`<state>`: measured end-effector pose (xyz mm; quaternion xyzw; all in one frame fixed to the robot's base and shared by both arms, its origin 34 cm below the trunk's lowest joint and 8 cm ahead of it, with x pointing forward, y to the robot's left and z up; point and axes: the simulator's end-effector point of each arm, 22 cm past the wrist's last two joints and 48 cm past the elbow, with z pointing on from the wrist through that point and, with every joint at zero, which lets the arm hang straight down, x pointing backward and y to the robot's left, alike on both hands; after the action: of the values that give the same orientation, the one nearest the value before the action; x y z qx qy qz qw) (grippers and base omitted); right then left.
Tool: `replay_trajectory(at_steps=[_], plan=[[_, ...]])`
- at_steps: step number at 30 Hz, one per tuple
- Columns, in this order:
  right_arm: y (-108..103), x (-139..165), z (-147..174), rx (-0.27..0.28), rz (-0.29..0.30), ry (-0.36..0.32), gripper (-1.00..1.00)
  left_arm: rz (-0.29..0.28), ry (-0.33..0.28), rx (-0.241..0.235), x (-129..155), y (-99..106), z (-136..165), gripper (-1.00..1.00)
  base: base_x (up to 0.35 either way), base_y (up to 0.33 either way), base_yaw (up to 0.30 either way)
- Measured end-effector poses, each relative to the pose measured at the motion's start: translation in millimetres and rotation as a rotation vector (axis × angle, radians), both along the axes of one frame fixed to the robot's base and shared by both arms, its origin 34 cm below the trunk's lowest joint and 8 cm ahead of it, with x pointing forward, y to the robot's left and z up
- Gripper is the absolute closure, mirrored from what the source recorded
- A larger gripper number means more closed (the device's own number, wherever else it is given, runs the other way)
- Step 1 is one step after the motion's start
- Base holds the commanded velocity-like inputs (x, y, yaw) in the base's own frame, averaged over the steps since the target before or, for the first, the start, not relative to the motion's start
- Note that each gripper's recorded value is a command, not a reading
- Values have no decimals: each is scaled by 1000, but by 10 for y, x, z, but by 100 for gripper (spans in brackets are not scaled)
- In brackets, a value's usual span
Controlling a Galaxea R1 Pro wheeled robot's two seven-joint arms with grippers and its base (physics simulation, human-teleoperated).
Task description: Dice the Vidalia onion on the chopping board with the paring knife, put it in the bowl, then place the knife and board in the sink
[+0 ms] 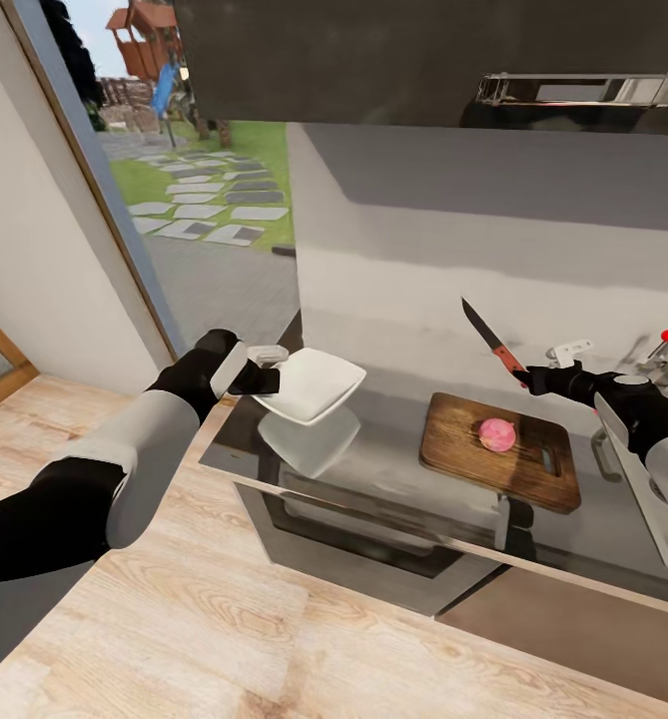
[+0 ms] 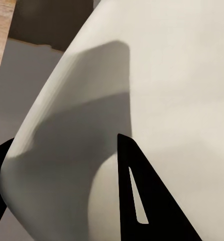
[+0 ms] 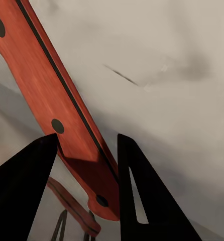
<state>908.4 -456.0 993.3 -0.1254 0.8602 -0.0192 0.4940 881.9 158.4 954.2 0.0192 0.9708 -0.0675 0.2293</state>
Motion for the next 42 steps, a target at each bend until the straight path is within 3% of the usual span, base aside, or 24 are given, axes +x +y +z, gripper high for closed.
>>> replay_trajectory(at_steps=[2, 3, 28, 32, 37, 42], plan=[[0, 0, 0, 0, 0, 0, 100, 0, 0, 0, 0, -2, 1, 100, 0, 0, 0], [0, 0, 0, 0, 0, 0, 100, 0, 0, -1, 0, -3, 1, -100, 0, 0, 0], [6, 0, -6, 0, 0, 1, 100, 0, -12, -4, 28, -12, 46, -100, 0, 0, 0], [5, -1, -6, 0, -1, 1, 100, -4, -58, -8, 130, -34, 228, -100, 0, 0, 0], [5, -5, -12, -1, 0, 2, 100, -16, -171, -20, 344, -83, 734, -100, 0, 0, 0], [4, -5, -13, -1, -1, 3, 100, -28, -239, -23, 431, -94, 1103, -100, 0, 0, 0]])
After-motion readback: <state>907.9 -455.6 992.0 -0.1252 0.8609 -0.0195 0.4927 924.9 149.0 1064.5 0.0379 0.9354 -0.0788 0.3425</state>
